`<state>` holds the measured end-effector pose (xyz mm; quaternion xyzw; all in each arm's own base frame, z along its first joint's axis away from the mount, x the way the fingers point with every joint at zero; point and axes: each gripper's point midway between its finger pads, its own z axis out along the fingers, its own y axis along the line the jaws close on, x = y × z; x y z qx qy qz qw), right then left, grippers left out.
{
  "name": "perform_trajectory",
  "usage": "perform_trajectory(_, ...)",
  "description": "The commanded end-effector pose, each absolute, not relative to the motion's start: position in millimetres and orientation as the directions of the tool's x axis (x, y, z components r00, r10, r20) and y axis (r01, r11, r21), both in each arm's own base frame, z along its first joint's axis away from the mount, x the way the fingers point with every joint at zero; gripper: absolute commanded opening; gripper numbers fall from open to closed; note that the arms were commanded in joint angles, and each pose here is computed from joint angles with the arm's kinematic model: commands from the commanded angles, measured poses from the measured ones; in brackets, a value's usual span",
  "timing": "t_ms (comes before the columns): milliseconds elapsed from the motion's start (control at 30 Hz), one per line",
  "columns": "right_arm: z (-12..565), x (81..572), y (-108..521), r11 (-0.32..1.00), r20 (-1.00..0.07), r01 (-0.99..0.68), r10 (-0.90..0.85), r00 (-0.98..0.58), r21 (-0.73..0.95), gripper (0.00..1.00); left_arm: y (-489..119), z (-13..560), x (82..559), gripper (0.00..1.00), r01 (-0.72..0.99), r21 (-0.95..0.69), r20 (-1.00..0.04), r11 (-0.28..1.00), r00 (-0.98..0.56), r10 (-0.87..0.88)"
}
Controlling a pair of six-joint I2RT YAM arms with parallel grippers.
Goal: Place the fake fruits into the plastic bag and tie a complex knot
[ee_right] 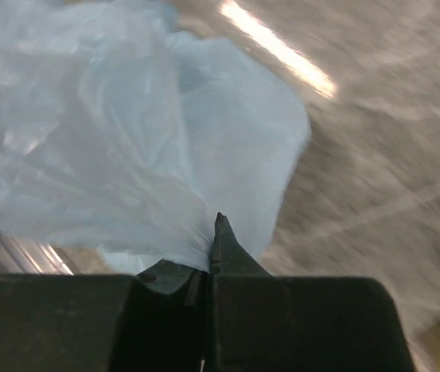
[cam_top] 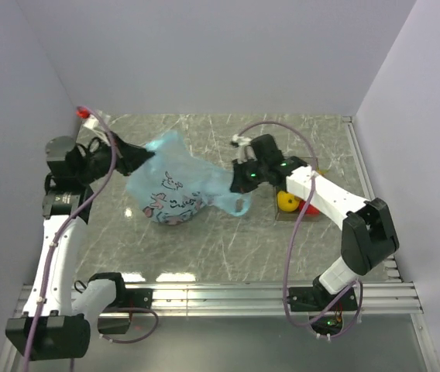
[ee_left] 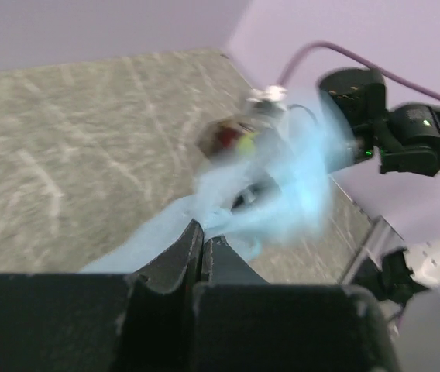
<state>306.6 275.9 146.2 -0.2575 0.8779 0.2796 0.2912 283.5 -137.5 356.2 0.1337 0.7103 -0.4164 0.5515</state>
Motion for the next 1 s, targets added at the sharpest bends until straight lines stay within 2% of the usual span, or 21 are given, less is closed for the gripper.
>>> perform_trajectory(0, 155, 317, 219, 0.733, -0.651, -0.555, -0.205, -0.731, 0.392, 0.0, -106, 358, 291, 0.0, 0.614, -0.427, -0.903, 0.664, -0.331, -0.275)
perform_trajectory(100, 163, 288, 212, 0.658, -0.643, -0.59, -0.204, -0.738, 0.469, 0.0, -70, 352, 307, 0.0, 0.568, -0.431, -0.899, 0.701, -0.334, -0.282)
perform_trajectory(233, 188, 243, 241, 0.488, -0.68, -0.679, -0.212, -0.702, 0.548, 0.0, -74, 351, 316, 0.0, 0.632, -0.471, -0.879, 0.615, -0.389, -0.274)
perform_trajectory(267, 195, 238, 250, 0.465, -0.699, -0.71, -0.236, -0.675, 0.529, 0.22, -82, 353, 313, 0.0, 0.665, -0.476, -0.878, 0.575, -0.401, -0.262)
perform_trajectory(300, 196, 229, 261, 0.454, -0.706, -0.738, -0.281, -0.65, 0.499, 0.36, -87, 354, 316, 0.0, 0.685, -0.471, -0.88, 0.555, -0.41, -0.241)
perform_trajectory(333, 196, 227, 264, 0.461, -0.706, -0.745, -0.3, -0.642, 0.482, 0.46, -99, 355, 313, 0.0, 0.715, -0.466, -0.882, 0.521, -0.422, -0.209)
perform_trajectory(367, 203, 234, 265, 0.481, -0.726, -0.751, -0.29, -0.624, 0.453, 0.65, -106, 354, 310, 0.0, 0.733, -0.469, -0.88, 0.492, -0.439, -0.184)
perform_trajectory(467, 231, 263, 262, 0.558, -0.81, -0.756, -0.234, -0.538, 0.341, 0.93, -120, 345, 309, 0.0, 0.749, -0.487, -0.863, 0.449, -0.491, -0.119)
perform_trajectory(567, 265, 291, 259, 0.622, -0.876, -0.744, -0.188, -0.445, 0.244, 0.96, -126, 341, 305, 0.0, 0.761, -0.491, -0.859, 0.425, -0.505, -0.088)
perform_trajectory(700, 277, 321, 263, 0.67, -0.896, -0.715, -0.173, -0.409, 0.198, 0.97, -135, 339, 307, 0.0, 0.779, -0.501, -0.853, 0.378, -0.518, -0.062)
perform_trajectory(800, 268, 328, 281, 0.622, -0.878, -0.743, -0.181, -0.442, 0.246, 0.98, -143, 332, 315, 0.0, 0.789, -0.493, -0.851, 0.366, -0.525, -0.013)
perform_trajectory(967, 258, 302, 312, 0.465, -0.81, -0.768, -0.165, -0.563, 0.44, 0.98, -153, 327, 337, 0.01, 0.761, -0.509, -0.825, 0.403, -0.565, 0.025)
